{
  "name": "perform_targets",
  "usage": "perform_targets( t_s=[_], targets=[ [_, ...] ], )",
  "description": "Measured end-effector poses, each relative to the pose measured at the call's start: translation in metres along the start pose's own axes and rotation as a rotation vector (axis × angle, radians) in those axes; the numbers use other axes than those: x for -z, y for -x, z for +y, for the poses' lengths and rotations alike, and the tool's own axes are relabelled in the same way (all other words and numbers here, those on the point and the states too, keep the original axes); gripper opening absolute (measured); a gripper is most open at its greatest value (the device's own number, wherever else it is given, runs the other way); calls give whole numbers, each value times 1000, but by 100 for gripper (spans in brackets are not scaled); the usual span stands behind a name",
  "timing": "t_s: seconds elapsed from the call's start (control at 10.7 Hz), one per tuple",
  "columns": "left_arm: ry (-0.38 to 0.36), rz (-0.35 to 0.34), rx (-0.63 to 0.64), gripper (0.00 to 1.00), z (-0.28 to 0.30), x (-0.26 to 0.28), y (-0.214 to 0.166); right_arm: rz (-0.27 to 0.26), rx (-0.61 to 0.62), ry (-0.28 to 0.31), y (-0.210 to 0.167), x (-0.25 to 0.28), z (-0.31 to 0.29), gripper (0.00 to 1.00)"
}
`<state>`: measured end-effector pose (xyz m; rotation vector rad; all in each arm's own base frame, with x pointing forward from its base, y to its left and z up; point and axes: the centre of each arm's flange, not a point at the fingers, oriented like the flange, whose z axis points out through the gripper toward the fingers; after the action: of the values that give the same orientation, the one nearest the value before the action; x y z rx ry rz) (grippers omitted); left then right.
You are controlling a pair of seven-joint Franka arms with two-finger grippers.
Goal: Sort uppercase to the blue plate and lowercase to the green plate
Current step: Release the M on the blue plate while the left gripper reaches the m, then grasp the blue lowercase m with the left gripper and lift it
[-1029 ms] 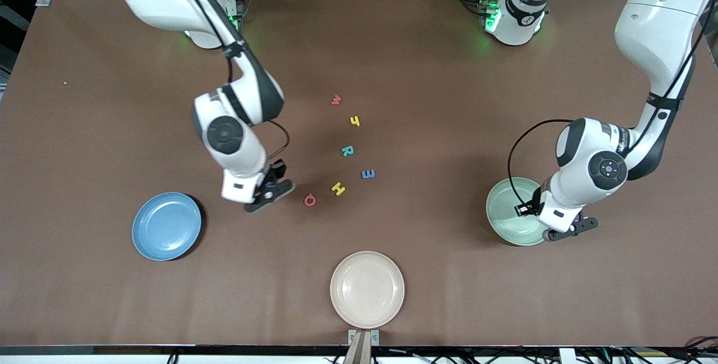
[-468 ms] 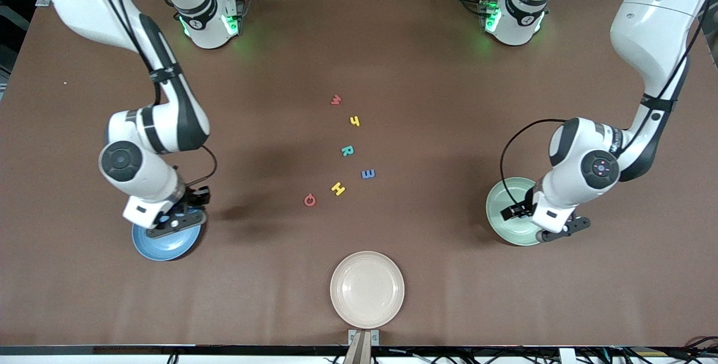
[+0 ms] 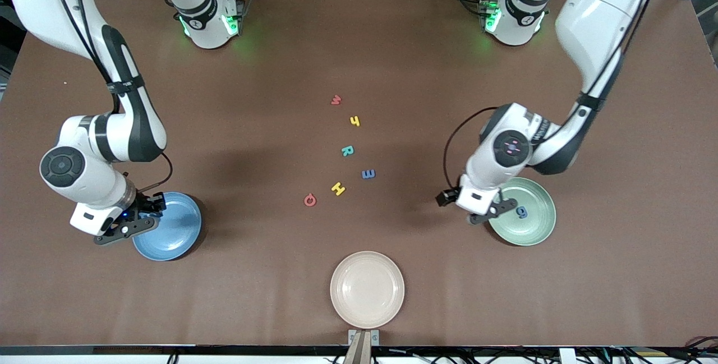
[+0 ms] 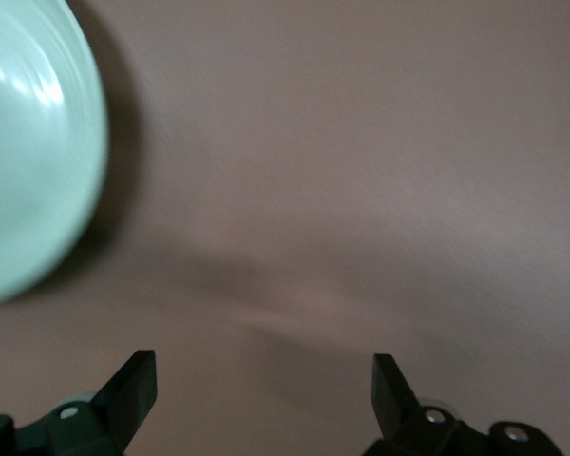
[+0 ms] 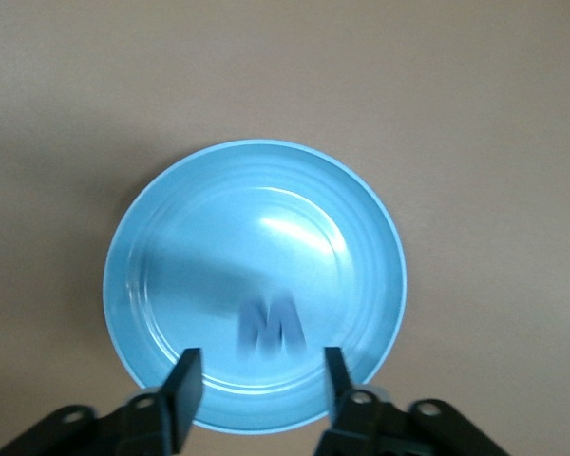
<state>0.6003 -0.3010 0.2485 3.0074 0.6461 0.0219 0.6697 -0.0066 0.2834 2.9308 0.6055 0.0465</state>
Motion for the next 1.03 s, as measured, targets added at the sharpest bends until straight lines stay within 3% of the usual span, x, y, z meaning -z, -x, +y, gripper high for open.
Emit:
perform_targets(
  t_s=[0.19,0.28,0.75,1.03],
  targets=[
    [2,-7,175,100,32,-2,41,-4,23,0,-4,-3,-10,92],
    [0,-11,270,100,46,-5,61,-6,29,0,-5,-4,-14,100],
    [-26,-53,714,100,87,-33,123,-9,32,-1,-5,-7,-15,100],
    [-32,-70,917,100,110,-44,149,-10,32,-1,-5,-8,-15,100]
  ],
)
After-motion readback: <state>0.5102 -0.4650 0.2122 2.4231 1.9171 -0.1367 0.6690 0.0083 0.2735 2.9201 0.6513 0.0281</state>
